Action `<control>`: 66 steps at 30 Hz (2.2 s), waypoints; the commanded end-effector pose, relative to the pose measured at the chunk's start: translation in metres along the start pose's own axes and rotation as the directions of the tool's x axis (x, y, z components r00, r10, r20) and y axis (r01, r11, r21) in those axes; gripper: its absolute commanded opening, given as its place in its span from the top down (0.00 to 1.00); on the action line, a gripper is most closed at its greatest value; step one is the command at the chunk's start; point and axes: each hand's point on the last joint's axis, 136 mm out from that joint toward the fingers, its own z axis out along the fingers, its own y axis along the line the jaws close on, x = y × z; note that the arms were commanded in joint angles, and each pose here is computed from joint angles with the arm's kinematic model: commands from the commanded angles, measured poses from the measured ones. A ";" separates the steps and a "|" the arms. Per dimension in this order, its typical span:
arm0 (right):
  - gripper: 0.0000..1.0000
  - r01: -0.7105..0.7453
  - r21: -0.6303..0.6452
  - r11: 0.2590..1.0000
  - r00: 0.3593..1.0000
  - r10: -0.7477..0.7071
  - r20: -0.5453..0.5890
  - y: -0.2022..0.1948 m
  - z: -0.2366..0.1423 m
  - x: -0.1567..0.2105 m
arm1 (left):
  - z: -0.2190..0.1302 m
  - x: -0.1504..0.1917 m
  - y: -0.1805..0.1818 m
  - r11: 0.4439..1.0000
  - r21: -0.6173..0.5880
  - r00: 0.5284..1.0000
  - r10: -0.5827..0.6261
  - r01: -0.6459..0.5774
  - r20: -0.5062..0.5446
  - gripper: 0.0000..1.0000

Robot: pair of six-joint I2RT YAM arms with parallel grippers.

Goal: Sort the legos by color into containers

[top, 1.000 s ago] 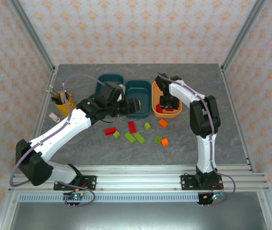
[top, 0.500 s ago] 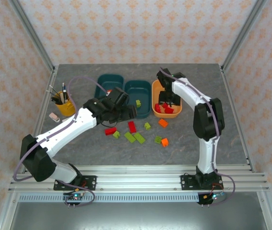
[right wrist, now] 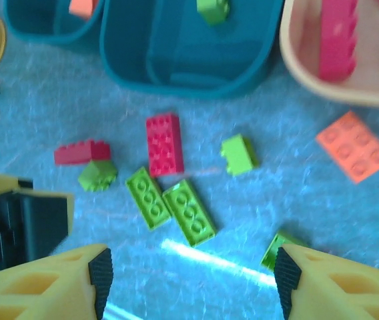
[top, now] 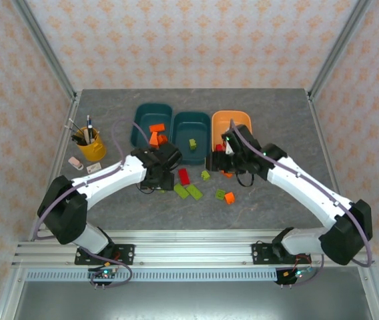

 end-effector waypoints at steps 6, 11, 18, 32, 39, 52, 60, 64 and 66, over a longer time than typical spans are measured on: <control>0.25 -0.079 -0.249 0.965 0.997 0.074 -0.026 0.030 -0.013 0.022 | 0.033 0.000 0.001 0.987 0.009 0.985 0.162 -0.162 -0.052 0.38; 0.23 -0.103 -0.244 0.964 0.995 0.102 -0.016 0.028 -0.017 0.023 | 0.047 -0.005 -0.005 0.984 0.007 0.982 0.176 -0.176 -0.065 0.41; 0.23 -0.115 -0.226 0.967 0.993 0.117 -0.006 0.026 -0.018 0.019 | 0.063 -0.009 -0.007 0.981 0.002 0.977 0.194 -0.194 -0.090 0.48; 0.27 -0.118 -0.188 0.975 0.993 0.120 0.003 0.019 -0.019 0.020 | 0.053 -0.017 -0.012 0.981 0.011 0.979 0.195 -0.195 -0.062 0.74; 0.27 -0.112 -0.114 0.987 0.980 0.129 0.153 0.012 -0.044 -0.010 | -0.023 -0.048 -0.018 0.989 0.078 0.992 0.120 -0.124 0.048 0.75; 0.27 -0.298 -0.075 0.952 0.917 0.307 0.254 -0.004 -0.042 -0.067 | -0.013 -0.163 -0.054 0.998 0.003 0.994 0.066 -0.066 0.090 0.76; 0.27 -0.364 -0.094 0.927 0.896 0.376 0.236 -0.008 -0.034 -0.078 | 0.042 -0.178 -0.062 0.997 -0.049 0.998 0.053 -0.052 0.023 0.73; 0.26 -0.366 -0.092 0.926 0.900 0.377 0.218 -0.009 -0.030 -0.074 | 0.056 -0.178 -0.068 0.998 -0.048 0.999 0.048 -0.048 0.003 0.65; 0.26 -0.364 -0.079 0.928 0.904 0.372 0.209 -0.011 -0.029 -0.071 | 0.055 -0.181 -0.069 0.998 -0.042 0.999 0.046 -0.046 0.008 0.56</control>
